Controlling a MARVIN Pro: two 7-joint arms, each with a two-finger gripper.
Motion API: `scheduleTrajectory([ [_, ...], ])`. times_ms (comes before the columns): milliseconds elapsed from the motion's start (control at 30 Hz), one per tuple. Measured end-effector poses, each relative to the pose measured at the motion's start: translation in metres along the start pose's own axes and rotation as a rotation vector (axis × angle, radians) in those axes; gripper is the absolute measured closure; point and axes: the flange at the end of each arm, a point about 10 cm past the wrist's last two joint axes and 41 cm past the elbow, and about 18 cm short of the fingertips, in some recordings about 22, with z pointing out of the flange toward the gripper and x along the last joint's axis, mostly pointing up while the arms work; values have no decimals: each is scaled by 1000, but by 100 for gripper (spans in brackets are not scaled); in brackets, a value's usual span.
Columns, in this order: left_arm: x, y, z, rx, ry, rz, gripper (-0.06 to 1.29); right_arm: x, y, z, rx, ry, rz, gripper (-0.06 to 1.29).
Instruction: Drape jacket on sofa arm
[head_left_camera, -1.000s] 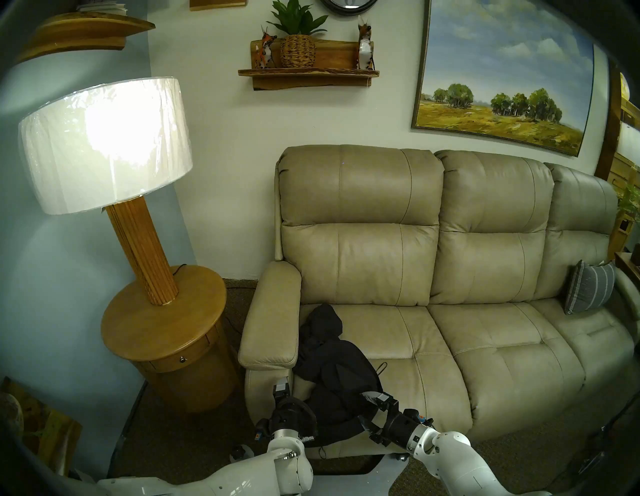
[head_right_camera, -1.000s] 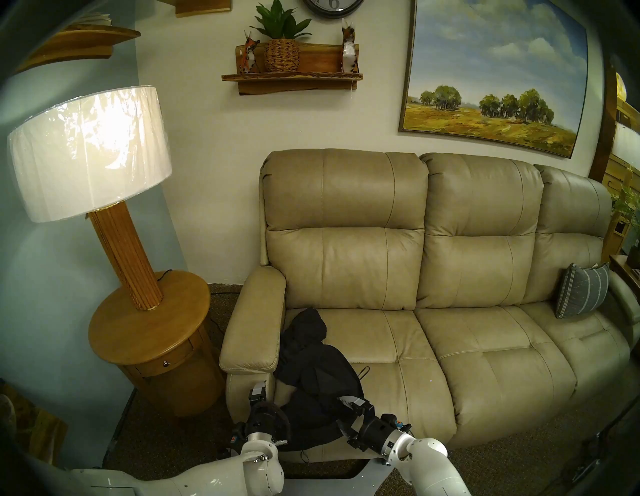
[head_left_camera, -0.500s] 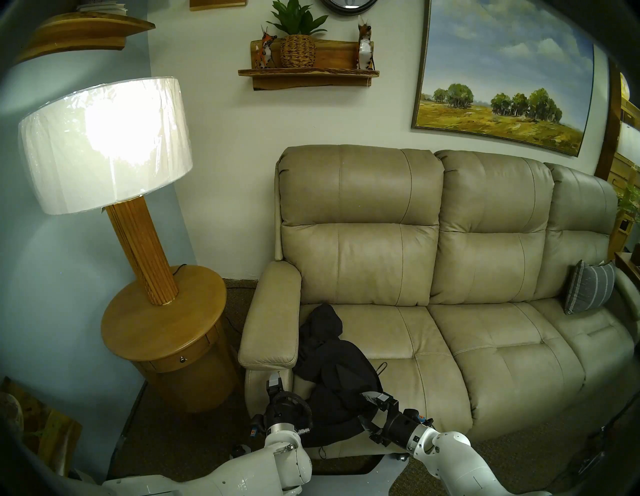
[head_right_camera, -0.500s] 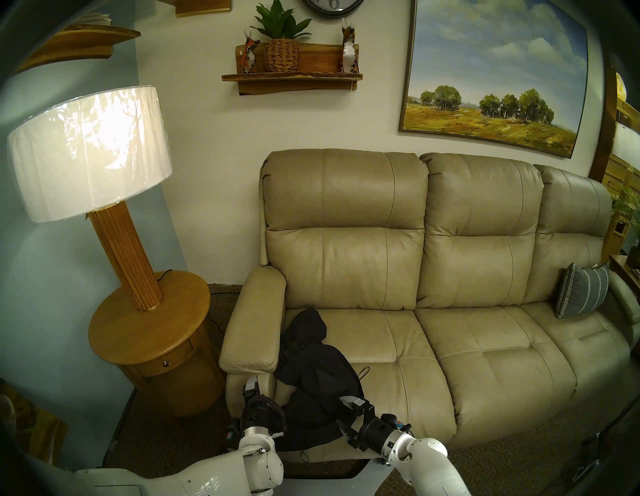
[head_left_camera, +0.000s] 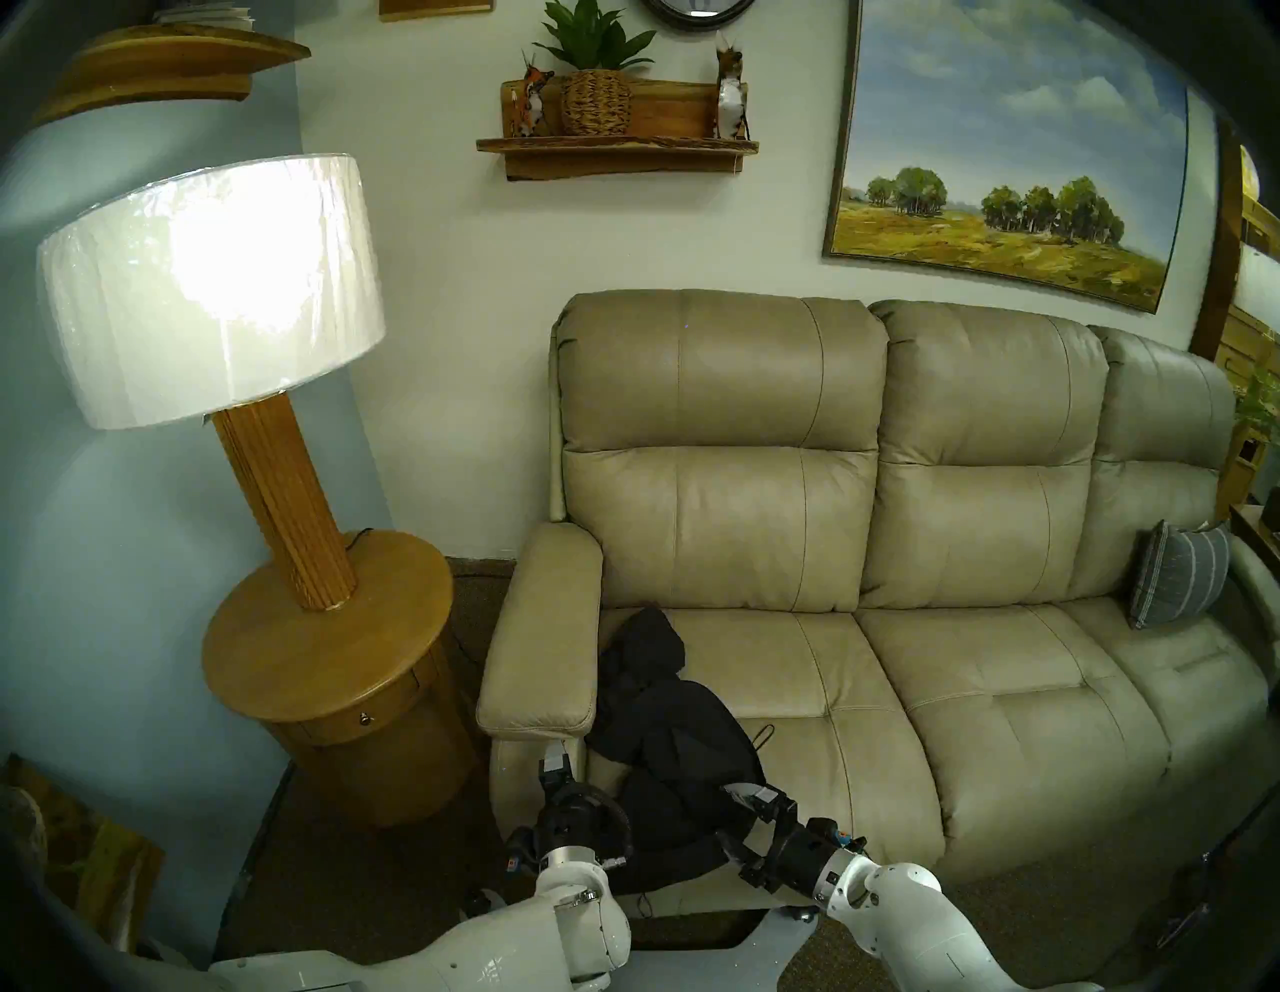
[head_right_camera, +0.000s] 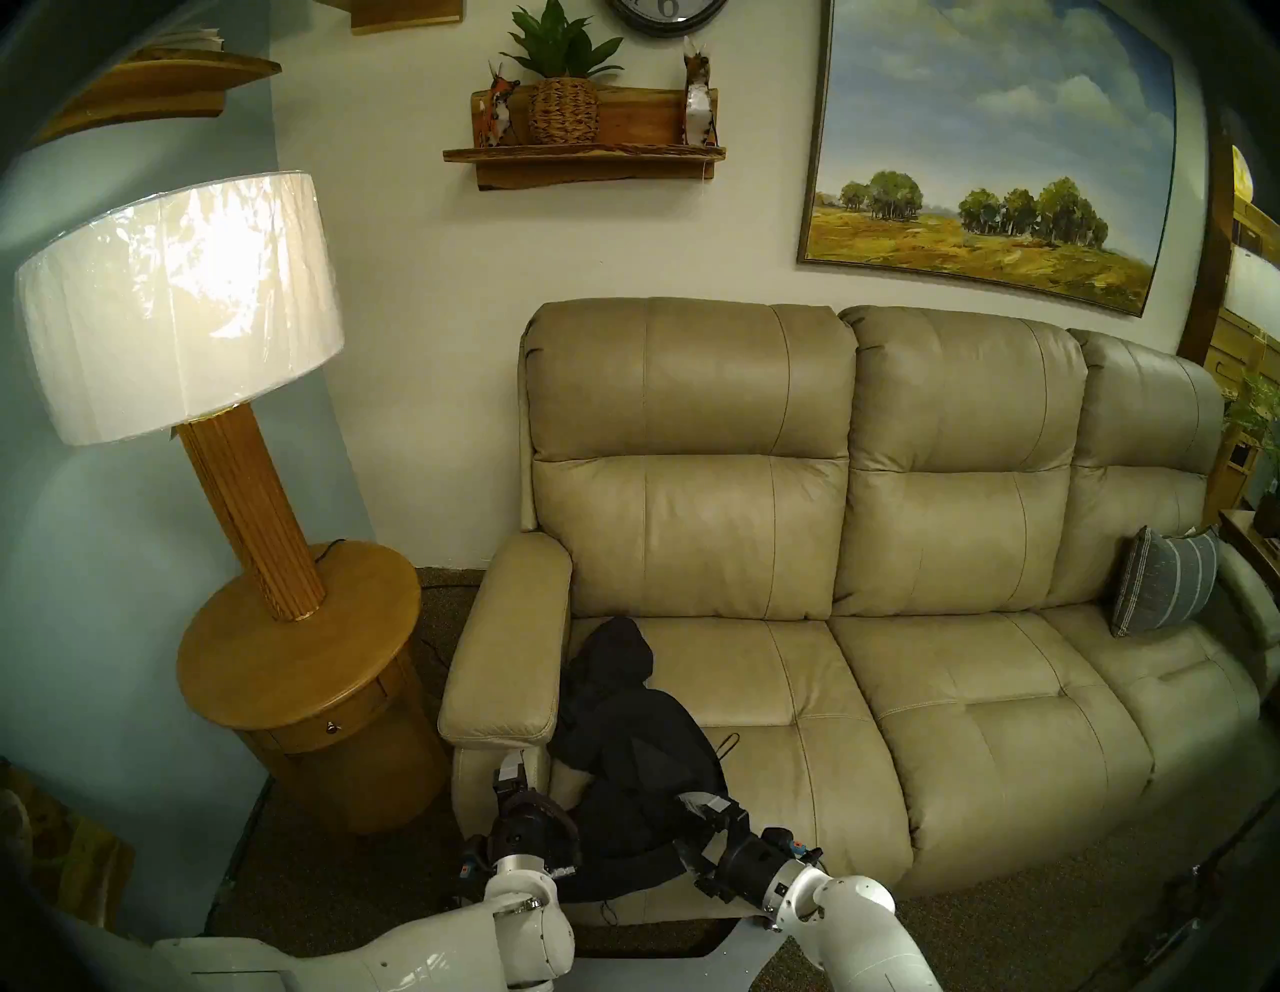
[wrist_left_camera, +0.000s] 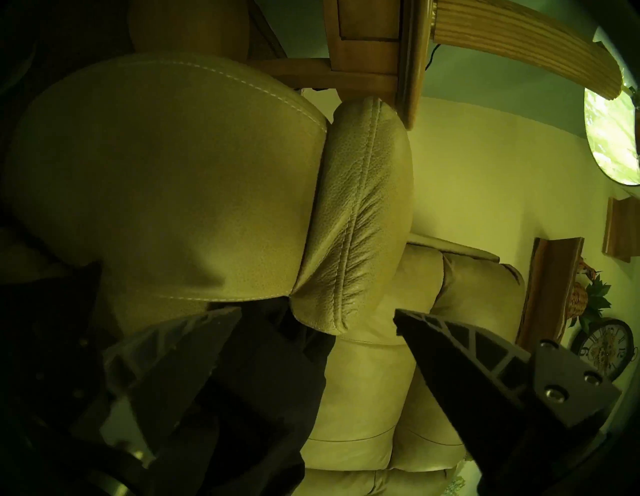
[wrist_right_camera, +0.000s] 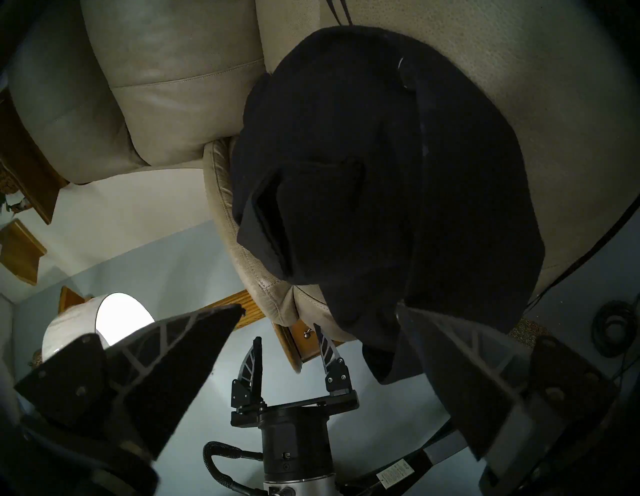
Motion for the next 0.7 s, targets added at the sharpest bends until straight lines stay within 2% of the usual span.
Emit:
scheduleTrajectory([
  [233,-7,-19,-15,113,-112,33,0,0,1,0,-2,1,2,-1],
  [700,-17,-32,-25,250,-249,52,0,0,3,-1,-6,2,6,-1],
])
